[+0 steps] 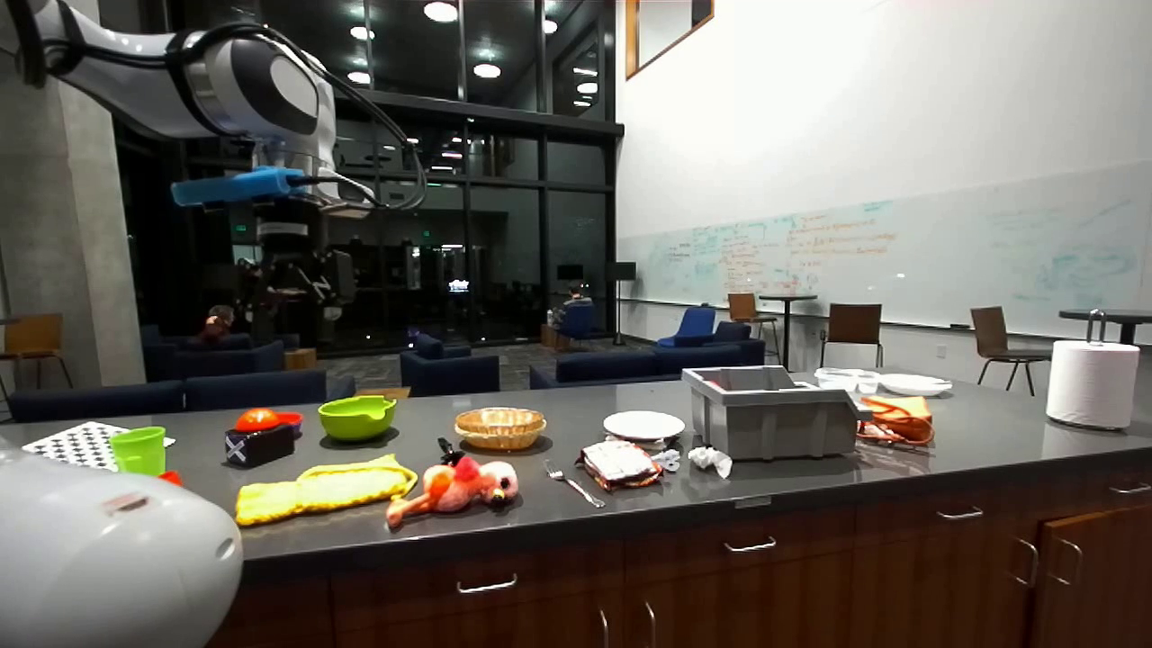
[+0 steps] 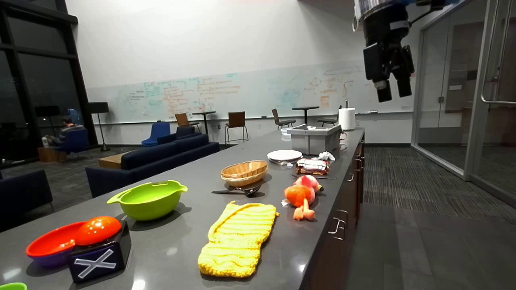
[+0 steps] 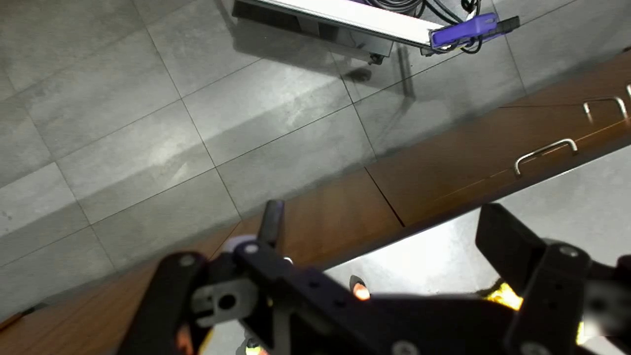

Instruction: Use the yellow cloth to wipe the counter.

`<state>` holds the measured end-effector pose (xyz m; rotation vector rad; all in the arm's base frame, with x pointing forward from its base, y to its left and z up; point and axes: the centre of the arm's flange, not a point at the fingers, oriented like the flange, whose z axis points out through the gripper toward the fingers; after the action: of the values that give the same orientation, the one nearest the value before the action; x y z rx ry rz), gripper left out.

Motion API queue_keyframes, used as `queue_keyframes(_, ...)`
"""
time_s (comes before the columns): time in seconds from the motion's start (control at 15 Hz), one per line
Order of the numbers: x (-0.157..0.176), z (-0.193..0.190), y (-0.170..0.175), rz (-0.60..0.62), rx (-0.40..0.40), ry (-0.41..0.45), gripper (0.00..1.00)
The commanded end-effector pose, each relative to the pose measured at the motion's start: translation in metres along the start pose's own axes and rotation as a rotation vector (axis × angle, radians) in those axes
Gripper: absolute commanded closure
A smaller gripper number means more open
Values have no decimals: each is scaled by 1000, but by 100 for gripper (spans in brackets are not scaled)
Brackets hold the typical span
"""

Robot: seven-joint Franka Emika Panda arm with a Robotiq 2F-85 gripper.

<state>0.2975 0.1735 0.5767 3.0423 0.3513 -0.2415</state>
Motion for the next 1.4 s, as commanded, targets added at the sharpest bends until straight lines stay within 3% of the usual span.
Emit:
queue_keyframes(0.0, 4, 7, 2, -38, 22, 55, 0)
queue_keyframes(0.33, 34, 36, 9, -78, 113, 284, 0)
queue_keyframes(0.53, 53, 61, 3, -136, 138, 375, 0)
queue_keyframes(1.07, 87, 118, -59, -301, 168, 439, 0)
queue_keyframes(1.33, 108, 135, -89, -358, 145, 473, 0)
